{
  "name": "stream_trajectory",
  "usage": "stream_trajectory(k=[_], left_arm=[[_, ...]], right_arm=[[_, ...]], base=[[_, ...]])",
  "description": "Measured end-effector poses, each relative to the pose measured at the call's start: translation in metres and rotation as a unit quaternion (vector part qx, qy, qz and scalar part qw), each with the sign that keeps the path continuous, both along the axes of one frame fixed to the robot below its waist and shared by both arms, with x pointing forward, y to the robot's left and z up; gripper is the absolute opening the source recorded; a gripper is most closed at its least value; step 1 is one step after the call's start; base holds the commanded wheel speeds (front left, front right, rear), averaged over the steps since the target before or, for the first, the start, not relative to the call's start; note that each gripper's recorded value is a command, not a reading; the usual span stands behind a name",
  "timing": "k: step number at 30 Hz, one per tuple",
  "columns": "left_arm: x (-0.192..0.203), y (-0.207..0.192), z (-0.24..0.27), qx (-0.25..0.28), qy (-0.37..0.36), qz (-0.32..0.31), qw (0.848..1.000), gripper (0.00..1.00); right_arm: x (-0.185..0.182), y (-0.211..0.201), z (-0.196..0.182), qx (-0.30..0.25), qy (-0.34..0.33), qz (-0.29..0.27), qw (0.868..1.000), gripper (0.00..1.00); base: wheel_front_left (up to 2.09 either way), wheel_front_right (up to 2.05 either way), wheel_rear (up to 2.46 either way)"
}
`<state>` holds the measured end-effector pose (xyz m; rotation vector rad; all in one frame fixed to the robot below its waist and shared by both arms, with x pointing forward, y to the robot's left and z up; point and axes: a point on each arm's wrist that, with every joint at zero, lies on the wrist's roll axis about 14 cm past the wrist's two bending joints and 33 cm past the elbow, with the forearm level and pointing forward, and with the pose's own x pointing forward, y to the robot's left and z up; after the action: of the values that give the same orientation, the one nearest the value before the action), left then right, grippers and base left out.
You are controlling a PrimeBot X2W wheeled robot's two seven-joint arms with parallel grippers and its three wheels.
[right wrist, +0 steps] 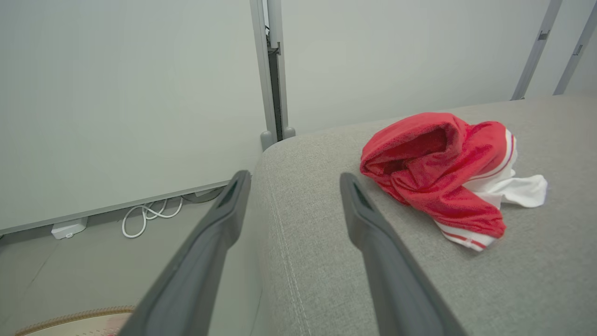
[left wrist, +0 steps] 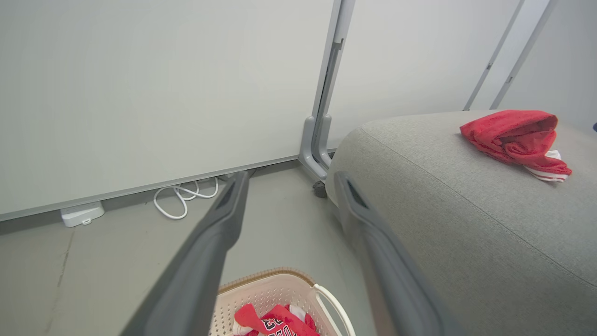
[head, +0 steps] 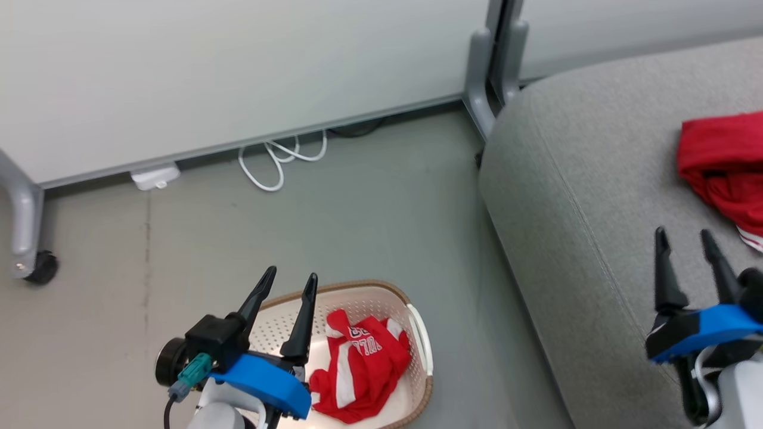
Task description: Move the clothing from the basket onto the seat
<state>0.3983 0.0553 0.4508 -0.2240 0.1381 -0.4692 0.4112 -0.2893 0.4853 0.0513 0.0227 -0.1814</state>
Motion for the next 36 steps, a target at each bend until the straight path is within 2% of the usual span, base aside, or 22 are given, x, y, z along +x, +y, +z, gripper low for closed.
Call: stream_trajectory(k=[7,18,27,36], left_arm=[[-0.019,0.046,0.010,0.002,-0.010,0.073,0.997,1.00],[-0.047,0.112,0.015,0.011,-0.018,0.175,0.984,1.00],[-0.058,0.143,0.016,0.014,-0.020,0.220,0.975,1.00],[-0.061,0.149,0.011,0.014,-0.013,0.232,0.972,1.00]], right_arm=[[-0.010,0.066,0.006,0.014,-0.010,0.076,0.997,1.00],[-0.017,0.142,0.013,0.034,-0.018,0.171,0.985,1.00],[-0.023,0.169,0.012,0.036,-0.015,0.206,0.978,1.00],[-0.026,0.167,0.002,0.048,-0.007,0.200,0.979,1.00]], base=[[0.00,0.00,0.00],[0.00,0.00,0.00],[0.00,0.00,0.00],[0.00,0.00,0.00]])
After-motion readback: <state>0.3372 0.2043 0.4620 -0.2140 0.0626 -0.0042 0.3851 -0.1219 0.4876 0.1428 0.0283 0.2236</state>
